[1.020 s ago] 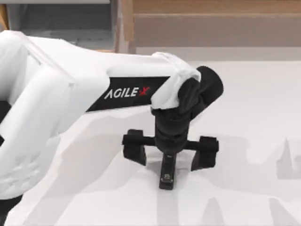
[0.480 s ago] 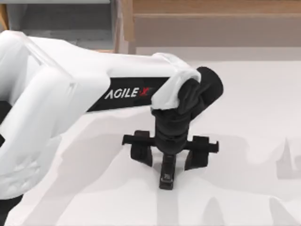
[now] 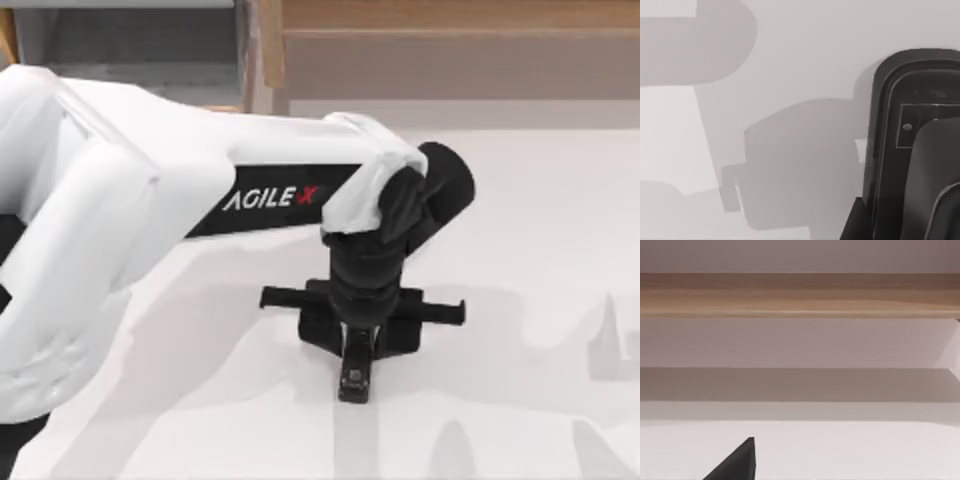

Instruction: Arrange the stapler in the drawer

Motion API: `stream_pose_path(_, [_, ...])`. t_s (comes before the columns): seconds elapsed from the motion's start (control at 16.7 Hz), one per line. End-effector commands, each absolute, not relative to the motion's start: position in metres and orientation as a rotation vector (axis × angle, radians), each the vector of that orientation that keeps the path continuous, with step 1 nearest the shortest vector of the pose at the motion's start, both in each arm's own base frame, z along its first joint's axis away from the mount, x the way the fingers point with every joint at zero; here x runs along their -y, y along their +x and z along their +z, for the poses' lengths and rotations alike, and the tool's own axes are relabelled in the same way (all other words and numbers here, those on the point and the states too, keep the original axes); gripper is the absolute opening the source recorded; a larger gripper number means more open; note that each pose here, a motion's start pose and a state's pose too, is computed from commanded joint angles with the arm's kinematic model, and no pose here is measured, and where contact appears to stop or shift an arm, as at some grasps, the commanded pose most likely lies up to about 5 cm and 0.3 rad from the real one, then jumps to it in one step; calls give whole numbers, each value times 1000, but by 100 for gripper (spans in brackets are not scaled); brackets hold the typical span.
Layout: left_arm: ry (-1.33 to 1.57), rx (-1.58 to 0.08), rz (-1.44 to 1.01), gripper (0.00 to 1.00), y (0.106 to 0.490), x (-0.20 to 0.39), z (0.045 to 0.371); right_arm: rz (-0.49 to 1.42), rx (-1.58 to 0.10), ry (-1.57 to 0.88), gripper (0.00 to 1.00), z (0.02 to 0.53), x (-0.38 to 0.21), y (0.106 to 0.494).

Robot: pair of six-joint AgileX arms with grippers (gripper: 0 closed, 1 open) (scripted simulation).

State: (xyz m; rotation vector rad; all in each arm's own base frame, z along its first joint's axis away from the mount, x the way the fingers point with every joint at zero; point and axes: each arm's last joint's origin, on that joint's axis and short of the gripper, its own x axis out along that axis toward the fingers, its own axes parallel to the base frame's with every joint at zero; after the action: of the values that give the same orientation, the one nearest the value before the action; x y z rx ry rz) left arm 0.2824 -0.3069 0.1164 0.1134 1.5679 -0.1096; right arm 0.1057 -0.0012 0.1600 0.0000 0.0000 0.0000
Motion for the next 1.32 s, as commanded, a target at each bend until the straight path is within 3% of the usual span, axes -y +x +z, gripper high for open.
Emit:
stream_pose_path(0.54, [113, -1567, -111, 0, 283, 307, 118, 0, 0, 0, 100, 160, 1, 106])
stream_pose_path(0.96, [114, -1568, -110, 0, 283, 307, 145, 0, 0, 0, 100, 160, 1, 106])
stream_pose_path(1.32, [108, -1555, -114, 0, 287, 305, 150, 0, 0, 0, 100, 160, 1, 106])
